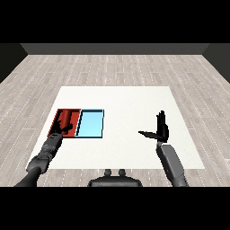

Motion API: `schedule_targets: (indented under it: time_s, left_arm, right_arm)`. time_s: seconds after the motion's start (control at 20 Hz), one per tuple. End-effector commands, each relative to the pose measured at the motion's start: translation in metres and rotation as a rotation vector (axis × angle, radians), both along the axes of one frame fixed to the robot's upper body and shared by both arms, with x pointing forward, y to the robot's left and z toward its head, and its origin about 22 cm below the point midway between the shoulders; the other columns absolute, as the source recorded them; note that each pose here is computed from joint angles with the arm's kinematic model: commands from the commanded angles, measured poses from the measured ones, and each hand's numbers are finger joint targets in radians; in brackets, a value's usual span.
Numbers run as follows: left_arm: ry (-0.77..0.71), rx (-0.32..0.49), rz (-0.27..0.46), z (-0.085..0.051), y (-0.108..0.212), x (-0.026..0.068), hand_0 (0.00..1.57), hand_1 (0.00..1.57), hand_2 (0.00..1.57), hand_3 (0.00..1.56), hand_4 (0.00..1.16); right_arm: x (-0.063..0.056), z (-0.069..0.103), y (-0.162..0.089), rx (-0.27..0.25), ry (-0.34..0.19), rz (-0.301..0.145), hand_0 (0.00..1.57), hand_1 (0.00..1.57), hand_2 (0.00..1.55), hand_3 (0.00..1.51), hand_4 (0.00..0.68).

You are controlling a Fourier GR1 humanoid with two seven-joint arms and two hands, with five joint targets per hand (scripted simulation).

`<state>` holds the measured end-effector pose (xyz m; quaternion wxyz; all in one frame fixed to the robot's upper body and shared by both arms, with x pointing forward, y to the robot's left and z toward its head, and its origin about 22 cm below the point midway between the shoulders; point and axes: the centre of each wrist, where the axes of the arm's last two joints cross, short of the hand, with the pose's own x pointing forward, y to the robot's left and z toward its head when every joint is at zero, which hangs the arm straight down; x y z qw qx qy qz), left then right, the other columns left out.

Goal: Pick the red can and put it in the red box

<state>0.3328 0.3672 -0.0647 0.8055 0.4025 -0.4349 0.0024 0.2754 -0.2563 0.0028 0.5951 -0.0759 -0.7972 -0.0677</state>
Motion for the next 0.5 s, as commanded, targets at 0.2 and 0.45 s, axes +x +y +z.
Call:
schedule_targets:
  time_s: [0.2,0.45]
  left_arm:
    - [0.119,-0.122,0.000,0.002,0.019,-0.0079,0.00,0.00,0.00,0.00,0.00]
    - [0.087,-0.043,-0.017,0.021,0.009,0.0143,0.00,0.00,0.00,0.00,0.00]
  right_arm:
    - [0.004,-0.010,0.003,0.018,-0.022,-0.016,0.00,0.00,0.00,0.00,0.000]
    - [0.000,-0.001,-0.006,0.041,-0.032,0.006,0.00,0.00,0.00,0.00,0.000]
